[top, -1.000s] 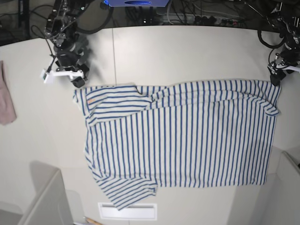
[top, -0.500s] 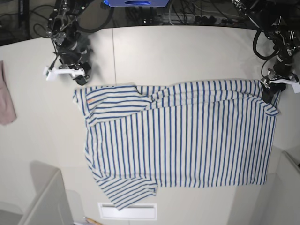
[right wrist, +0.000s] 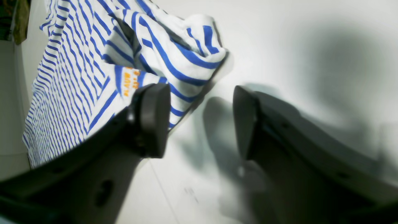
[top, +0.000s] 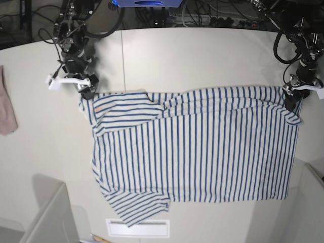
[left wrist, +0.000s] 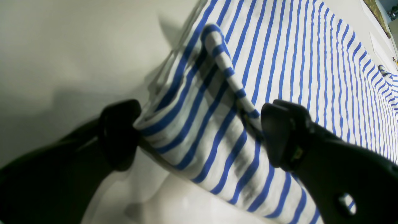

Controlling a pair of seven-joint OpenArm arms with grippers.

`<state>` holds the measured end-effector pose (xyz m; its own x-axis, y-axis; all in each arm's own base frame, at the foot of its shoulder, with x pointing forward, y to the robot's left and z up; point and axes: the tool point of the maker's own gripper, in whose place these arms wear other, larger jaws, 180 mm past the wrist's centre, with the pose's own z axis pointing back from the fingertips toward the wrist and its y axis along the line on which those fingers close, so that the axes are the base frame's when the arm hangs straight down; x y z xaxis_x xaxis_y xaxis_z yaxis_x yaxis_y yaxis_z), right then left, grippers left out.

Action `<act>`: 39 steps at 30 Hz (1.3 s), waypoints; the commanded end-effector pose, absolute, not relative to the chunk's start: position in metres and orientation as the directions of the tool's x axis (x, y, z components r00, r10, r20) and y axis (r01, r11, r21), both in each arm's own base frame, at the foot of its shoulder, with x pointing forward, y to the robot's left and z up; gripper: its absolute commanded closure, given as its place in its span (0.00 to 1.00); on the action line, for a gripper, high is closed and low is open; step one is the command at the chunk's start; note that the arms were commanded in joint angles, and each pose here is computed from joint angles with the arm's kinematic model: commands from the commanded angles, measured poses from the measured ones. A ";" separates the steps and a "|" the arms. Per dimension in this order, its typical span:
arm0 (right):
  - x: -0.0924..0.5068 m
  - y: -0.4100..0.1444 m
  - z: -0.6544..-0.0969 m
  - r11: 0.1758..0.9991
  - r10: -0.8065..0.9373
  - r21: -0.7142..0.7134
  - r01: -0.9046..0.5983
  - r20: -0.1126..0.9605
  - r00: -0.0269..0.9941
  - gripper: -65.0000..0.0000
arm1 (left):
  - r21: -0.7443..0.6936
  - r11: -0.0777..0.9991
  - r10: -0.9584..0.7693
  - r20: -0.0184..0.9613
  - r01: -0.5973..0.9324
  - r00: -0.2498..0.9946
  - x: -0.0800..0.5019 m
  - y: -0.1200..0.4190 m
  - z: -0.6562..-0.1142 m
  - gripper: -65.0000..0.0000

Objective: Fold the T-shirt properly
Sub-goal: 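Regrasp the shirt's shoulder edges with both grippers, then lift the shoulder edges and drag the shirt toward the robot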

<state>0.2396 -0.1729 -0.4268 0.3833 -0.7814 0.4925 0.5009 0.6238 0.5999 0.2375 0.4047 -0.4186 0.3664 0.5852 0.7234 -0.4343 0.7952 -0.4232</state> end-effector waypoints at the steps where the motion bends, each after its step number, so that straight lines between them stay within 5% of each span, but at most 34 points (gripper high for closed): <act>1: 0.247 -0.172 -0.419 0.627 -0.779 0.618 0.475 0.507 0.369 0.44 | -0.389 0.795 0.582 0.706 -0.465 0.404 0.227 0.412 -0.423 0.14; 7: 0.248 -0.168 -0.436 0.609 -0.793 0.617 0.498 0.475 0.381 0.43 | -0.394 0.752 0.611 0.716 -0.528 0.338 0.209 0.435 -0.417 0.13; 31: 0.254 -0.165 -0.444 0.596 -0.803 0.622 0.508 0.455 0.385 0.44 | -0.387 0.789 0.587 0.703 -0.477 0.401 0.223 0.415 -0.424 0.14; 33: 0.254 -0.165 -0.444 0.596 -0.803 0.622 0.508 0.455 0.385 0.44 | -0.390 0.790 0.587 0.704 -0.473 0.399 0.226 0.414 -0.423 0.22; 39: 0.254 -0.165 -0.444 0.596 -0.803 0.622 0.508 0.455 0.385 0.44 | -0.389 0.790 0.586 0.705 -0.473 0.399 0.226 0.414 -0.423 0.75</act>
